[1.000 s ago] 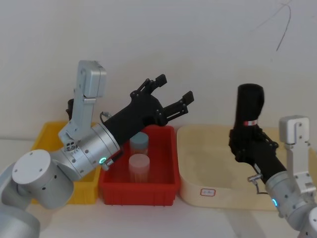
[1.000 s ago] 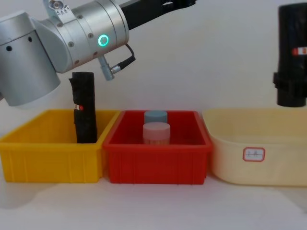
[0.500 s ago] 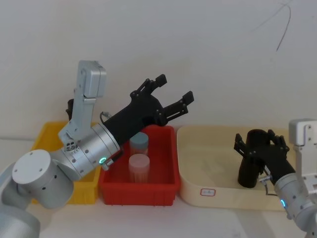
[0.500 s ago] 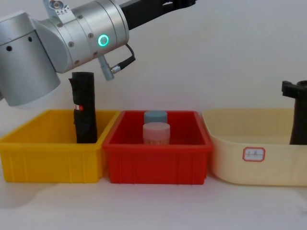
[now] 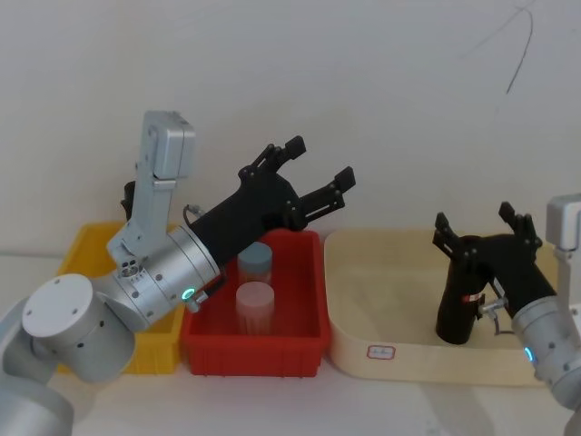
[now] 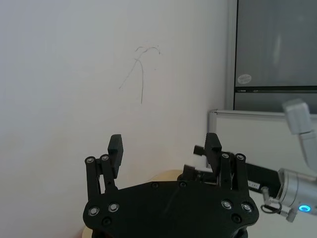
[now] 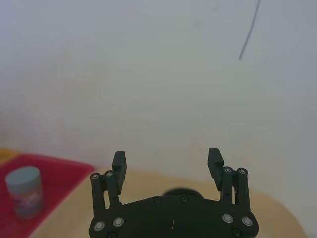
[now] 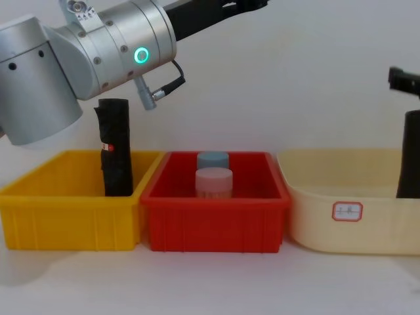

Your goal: Pick up the garbage bag with the one hand and transfer it to the other hand.

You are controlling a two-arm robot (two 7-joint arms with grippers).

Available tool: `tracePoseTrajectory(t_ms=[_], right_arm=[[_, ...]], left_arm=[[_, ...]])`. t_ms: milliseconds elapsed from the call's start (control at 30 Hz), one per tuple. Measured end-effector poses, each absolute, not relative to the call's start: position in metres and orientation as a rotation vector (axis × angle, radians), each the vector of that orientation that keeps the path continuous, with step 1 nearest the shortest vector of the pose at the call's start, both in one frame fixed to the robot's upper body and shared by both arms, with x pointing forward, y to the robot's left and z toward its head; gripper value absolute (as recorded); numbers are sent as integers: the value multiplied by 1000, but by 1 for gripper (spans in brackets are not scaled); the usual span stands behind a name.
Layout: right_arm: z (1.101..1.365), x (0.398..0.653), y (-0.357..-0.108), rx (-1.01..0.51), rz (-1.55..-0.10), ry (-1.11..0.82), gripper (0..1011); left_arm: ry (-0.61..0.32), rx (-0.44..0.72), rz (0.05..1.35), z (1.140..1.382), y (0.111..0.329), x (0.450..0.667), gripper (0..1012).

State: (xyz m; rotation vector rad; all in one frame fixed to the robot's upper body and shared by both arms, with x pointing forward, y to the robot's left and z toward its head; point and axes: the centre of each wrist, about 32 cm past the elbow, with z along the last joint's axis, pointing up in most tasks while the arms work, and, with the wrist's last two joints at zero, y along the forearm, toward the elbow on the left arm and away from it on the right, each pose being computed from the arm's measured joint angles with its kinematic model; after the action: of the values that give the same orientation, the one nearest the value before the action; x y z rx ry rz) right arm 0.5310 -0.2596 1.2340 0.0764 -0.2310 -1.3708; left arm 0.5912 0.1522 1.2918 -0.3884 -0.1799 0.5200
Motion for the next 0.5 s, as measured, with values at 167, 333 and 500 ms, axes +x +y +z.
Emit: tracePoseTrajectory(t_ms=[167, 333, 500], right_arm=[[1245, 525, -256, 104, -1328, -266, 999], [1249, 519, -251, 114, -1281, -268, 1000], [1247, 512, -244, 107, -1225, -244, 999]], left_arm=[[-180, -388, 522, 1292, 152, 591, 1000], [-185, -390, 538, 1291, 154, 590, 1000], [-206, -388, 580, 1292, 159, 587, 1000]])
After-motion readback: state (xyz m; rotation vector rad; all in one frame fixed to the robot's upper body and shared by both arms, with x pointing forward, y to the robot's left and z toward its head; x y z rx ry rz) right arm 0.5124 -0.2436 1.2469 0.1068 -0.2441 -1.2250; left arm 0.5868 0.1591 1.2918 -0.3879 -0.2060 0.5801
